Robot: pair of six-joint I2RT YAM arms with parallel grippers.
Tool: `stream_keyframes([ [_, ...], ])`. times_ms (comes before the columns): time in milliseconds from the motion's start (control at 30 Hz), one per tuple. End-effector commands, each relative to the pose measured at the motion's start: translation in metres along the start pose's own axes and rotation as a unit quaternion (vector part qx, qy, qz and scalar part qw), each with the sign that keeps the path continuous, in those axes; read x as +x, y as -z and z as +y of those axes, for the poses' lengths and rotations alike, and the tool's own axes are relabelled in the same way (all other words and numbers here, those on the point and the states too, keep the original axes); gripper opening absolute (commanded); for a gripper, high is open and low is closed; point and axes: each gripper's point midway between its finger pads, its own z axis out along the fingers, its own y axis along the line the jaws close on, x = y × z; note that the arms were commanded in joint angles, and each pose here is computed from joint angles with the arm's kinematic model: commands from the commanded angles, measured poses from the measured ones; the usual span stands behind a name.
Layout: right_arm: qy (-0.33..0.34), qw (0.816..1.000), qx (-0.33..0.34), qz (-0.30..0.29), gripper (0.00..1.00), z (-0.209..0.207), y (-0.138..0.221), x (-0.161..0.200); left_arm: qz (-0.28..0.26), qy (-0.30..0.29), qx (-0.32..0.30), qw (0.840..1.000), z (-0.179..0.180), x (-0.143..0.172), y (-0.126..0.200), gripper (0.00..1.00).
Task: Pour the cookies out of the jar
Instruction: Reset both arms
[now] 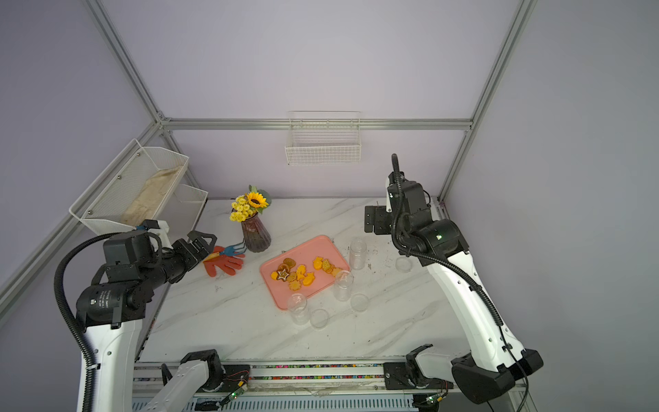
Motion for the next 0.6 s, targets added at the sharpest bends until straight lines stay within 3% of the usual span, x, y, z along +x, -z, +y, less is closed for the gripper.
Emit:
stream_keyframes([
  [0, -0.007, 0.998, 0.032, -0.061, 0.98, -0.014, -0.002, -0.018, -0.061, -0.024, -0.032, 0.997, 0.019, -0.011, -0.002, 1.0],
  [300, -0.004, 0.984, 0.088, -0.153, 0.97, -0.042, -0.013, -0.001, -0.205, -0.042, -0.026, 0.977, 0.053, -0.007, 0.006, 1.0],
  [567, -0.01, 0.979, 0.16, -0.122, 0.98, -0.072, -0.042, 0.038, -0.261, -0.055, -0.059, 0.962, 0.09, 0.009, -0.001, 1.0],
])
